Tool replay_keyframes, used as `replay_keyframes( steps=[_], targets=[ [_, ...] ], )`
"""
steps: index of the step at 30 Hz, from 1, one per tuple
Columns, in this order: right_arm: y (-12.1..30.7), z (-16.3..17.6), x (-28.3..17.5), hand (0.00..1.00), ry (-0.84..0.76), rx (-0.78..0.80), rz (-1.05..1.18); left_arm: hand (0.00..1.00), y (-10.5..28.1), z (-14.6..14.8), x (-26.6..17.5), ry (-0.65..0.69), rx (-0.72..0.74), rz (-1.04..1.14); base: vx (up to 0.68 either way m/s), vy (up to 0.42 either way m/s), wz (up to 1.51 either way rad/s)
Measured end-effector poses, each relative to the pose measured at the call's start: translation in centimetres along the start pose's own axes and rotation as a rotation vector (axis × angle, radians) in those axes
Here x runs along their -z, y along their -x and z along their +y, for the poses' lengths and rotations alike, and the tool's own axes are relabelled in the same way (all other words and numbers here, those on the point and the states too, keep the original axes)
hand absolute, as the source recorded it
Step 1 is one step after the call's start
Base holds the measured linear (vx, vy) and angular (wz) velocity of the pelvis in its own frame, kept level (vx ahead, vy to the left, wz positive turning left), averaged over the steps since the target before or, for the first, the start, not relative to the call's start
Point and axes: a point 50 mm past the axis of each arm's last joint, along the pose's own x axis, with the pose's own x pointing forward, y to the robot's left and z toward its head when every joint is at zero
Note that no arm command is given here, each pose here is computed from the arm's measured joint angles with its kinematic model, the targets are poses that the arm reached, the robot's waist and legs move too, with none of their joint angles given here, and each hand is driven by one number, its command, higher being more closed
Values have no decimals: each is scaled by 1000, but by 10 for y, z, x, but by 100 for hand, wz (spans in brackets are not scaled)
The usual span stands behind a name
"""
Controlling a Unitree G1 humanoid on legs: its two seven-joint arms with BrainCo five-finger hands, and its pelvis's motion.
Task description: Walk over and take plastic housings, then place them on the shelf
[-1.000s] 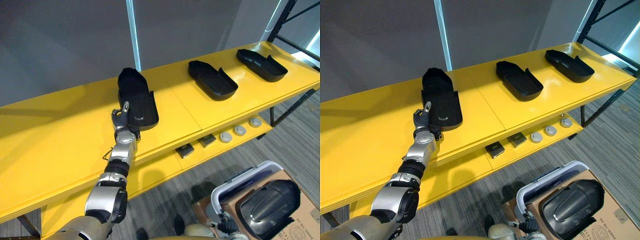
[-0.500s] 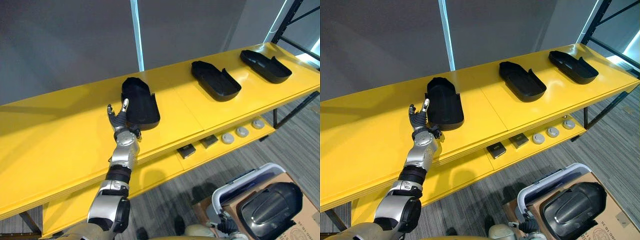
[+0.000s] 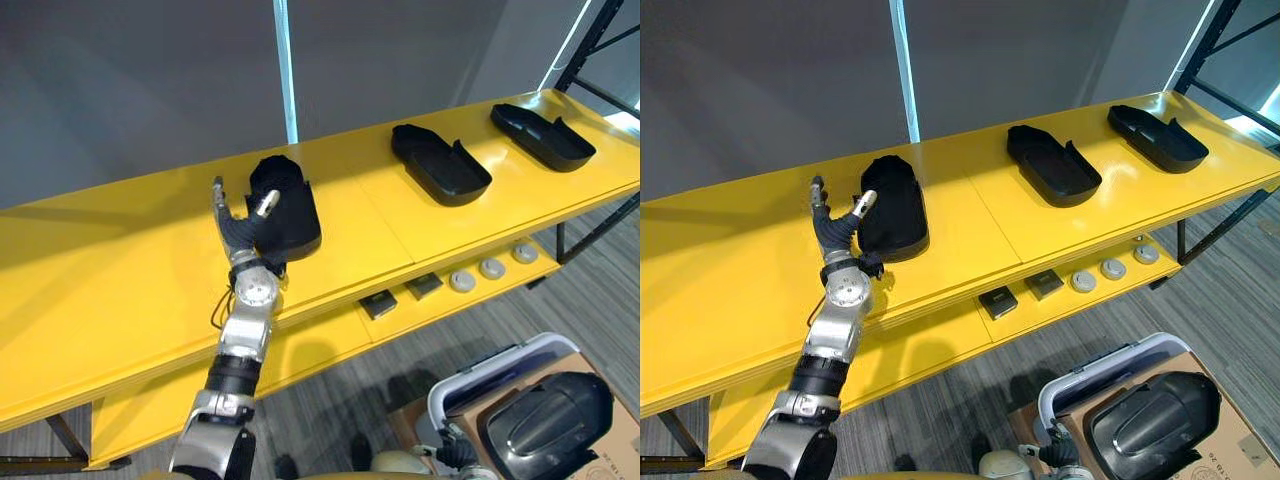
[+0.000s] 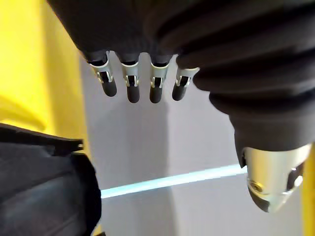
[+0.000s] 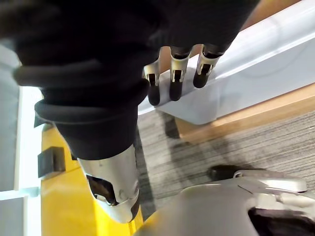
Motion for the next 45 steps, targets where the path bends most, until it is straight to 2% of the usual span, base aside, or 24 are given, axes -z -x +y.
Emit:
replay_keyframes(
  steps=[4,12,19,38,45],
  targets=[
    [0,-1,1,0,2,1,-1,100,25,-11,9,-103,114,-11,-40,-12,5],
    [0,-1,3,0,7,2,6,100,40,-21,16,-218,234,-44,-5,-1,-4],
    [0,-1,5,0,9,0,13,100,49,-31,37,-295,337,18,48,-5,-6],
    [0,0,3,0,10,-1,10,100,31,-41,48,-370,368,59,-14,1,-5],
    [-1,2,1,0,6,-5,3,100,10,-39,47,-403,350,40,15,5,-1]
  ],
)
